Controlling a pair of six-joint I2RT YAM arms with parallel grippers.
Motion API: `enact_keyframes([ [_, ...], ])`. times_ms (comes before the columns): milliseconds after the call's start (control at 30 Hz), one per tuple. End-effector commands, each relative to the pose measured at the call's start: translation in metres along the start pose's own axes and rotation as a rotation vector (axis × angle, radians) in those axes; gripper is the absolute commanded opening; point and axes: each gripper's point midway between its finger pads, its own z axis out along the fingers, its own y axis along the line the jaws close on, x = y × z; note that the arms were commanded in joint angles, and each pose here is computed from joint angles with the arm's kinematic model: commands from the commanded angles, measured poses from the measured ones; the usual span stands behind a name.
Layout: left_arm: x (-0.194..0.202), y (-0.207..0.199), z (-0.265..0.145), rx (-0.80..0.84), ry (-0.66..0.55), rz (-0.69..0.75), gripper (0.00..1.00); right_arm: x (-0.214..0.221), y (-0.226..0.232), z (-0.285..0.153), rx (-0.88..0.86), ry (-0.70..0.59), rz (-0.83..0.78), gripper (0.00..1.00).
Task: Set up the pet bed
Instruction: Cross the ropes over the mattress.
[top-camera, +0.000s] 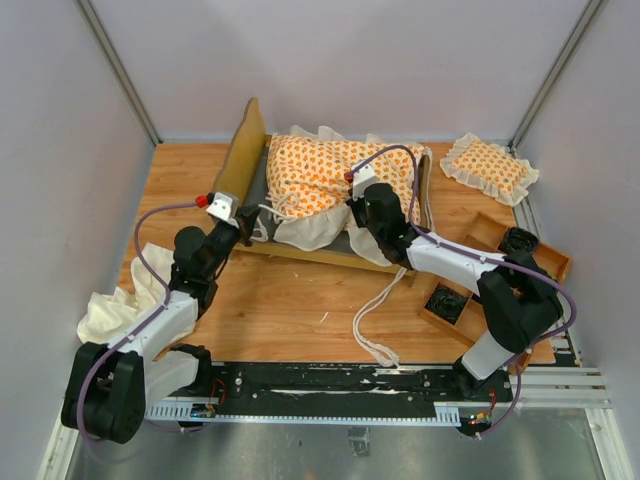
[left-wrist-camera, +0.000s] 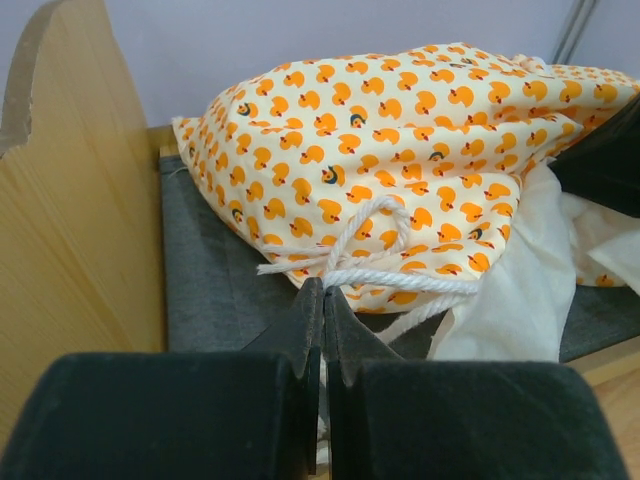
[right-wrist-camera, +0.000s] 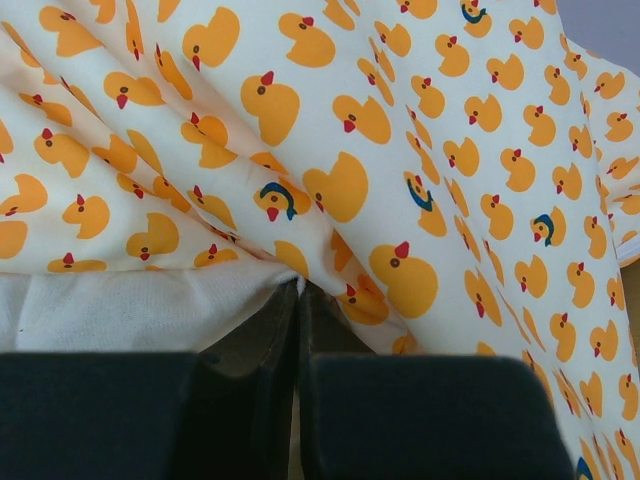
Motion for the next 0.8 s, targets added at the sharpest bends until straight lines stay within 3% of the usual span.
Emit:
enact_keyframes([
  [0,-0.016,0.005,-0.003,-0.050,-0.047,-0.050,0.00,-0.007,-0.019,0.007,0.059,-0.017,0.008,0.02],
  [433,-0.089,-0.061,-0.029,0.299,-0.037,-0.046,0.00,-0.007,-0.018,0.001,0.048,-0.025,0.019,0.02],
  [767,-0.054,-0.028,-0.006,0.146,0.035,-0.003,0.00,-0.011,-0.015,0.000,0.029,-0.038,0.036,0.02],
])
